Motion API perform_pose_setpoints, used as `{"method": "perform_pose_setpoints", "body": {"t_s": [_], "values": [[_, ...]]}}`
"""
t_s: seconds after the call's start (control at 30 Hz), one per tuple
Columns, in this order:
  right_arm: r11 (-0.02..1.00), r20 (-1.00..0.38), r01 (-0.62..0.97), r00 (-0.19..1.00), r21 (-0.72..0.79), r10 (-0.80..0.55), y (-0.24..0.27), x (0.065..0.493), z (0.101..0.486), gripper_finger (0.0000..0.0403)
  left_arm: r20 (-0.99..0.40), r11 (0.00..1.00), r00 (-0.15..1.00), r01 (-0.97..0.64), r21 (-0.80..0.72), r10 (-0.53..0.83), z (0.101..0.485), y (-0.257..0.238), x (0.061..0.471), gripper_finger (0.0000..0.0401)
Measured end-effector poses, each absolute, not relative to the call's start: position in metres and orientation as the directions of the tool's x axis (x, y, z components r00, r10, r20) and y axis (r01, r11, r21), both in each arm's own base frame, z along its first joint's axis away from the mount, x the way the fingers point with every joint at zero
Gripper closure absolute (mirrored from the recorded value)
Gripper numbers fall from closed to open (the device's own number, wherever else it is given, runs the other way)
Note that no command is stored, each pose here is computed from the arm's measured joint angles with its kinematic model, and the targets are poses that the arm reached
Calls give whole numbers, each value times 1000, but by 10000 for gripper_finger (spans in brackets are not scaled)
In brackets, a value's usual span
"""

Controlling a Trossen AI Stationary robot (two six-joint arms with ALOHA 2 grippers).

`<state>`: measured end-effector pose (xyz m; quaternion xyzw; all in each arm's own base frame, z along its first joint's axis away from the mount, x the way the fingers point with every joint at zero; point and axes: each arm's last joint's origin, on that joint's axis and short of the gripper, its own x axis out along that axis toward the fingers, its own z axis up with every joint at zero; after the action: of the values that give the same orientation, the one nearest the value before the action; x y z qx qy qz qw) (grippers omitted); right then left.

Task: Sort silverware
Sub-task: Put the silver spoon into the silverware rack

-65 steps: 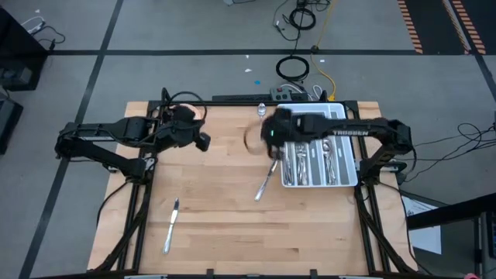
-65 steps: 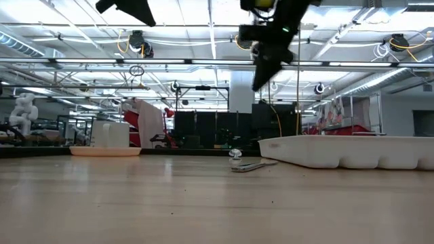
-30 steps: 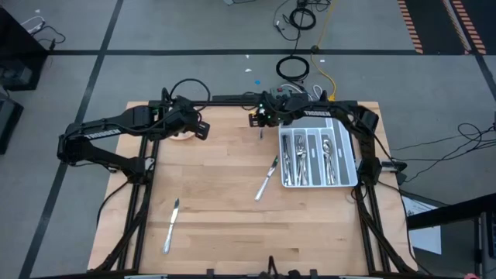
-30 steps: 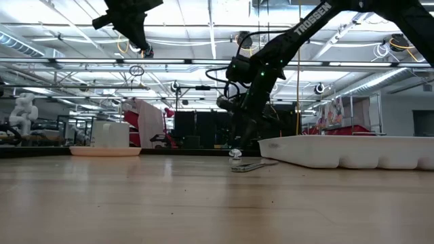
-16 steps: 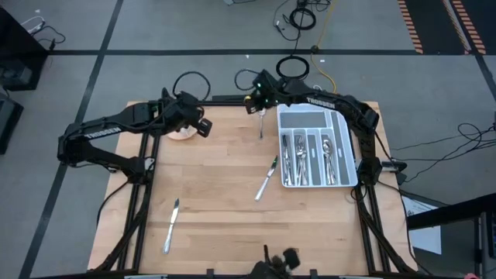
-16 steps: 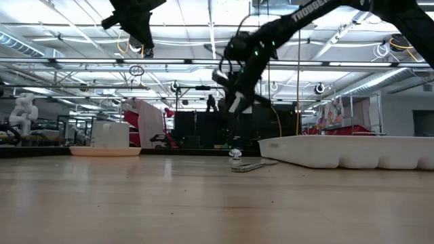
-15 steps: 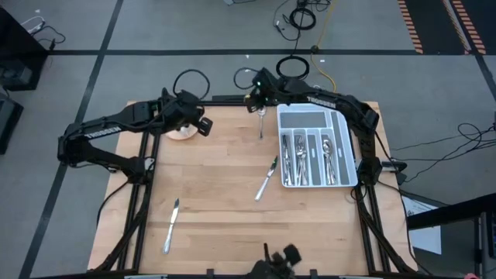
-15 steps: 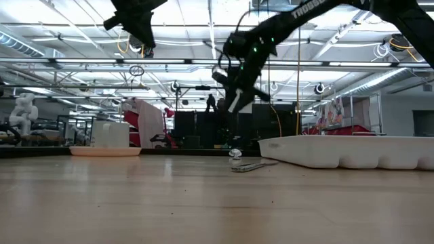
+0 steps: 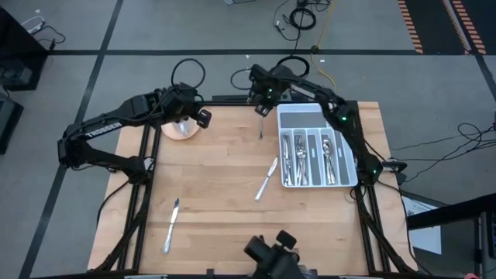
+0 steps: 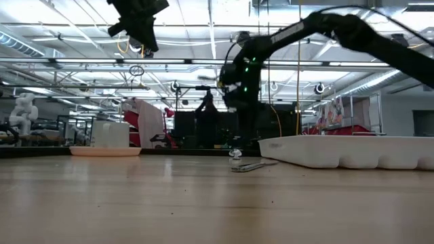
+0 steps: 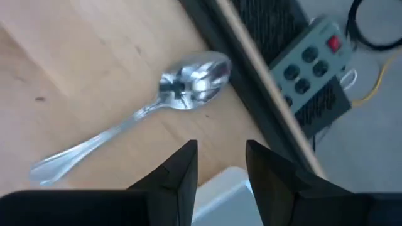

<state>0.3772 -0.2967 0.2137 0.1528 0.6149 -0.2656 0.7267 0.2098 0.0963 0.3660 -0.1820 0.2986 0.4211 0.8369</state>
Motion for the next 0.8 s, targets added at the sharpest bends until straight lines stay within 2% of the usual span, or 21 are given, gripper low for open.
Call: {"method": "perform_pose_setpoints", "body": {"t_s": [0.07, 0.17, 0.4, 0.5, 0.8], "values": [[812, -982, 573, 65, -110, -179, -297, 384, 198, 277, -654, 572, 462, -818, -55, 599, 366, 98, 209, 396], [805, -984, 585, 69, -94, -164, -296, 392, 188, 277, -654, 565, 456, -823, -53, 604, 366, 101, 208, 396], [785, -980, 616, 108, -66, -167, -299, 397, 182, 277, -654, 569, 452, -822, -41, 606, 366, 102, 207, 396], [746, -981, 666, 151, 11, -121, -300, 396, 183, 277, -655, 571, 456, -820, -44, 603, 366, 102, 207, 396], [714, -993, 699, 100, 26, -61, -282, 405, 173, 277, -655, 572, 456, -819, -45, 602, 366, 102, 207, 396]]}}
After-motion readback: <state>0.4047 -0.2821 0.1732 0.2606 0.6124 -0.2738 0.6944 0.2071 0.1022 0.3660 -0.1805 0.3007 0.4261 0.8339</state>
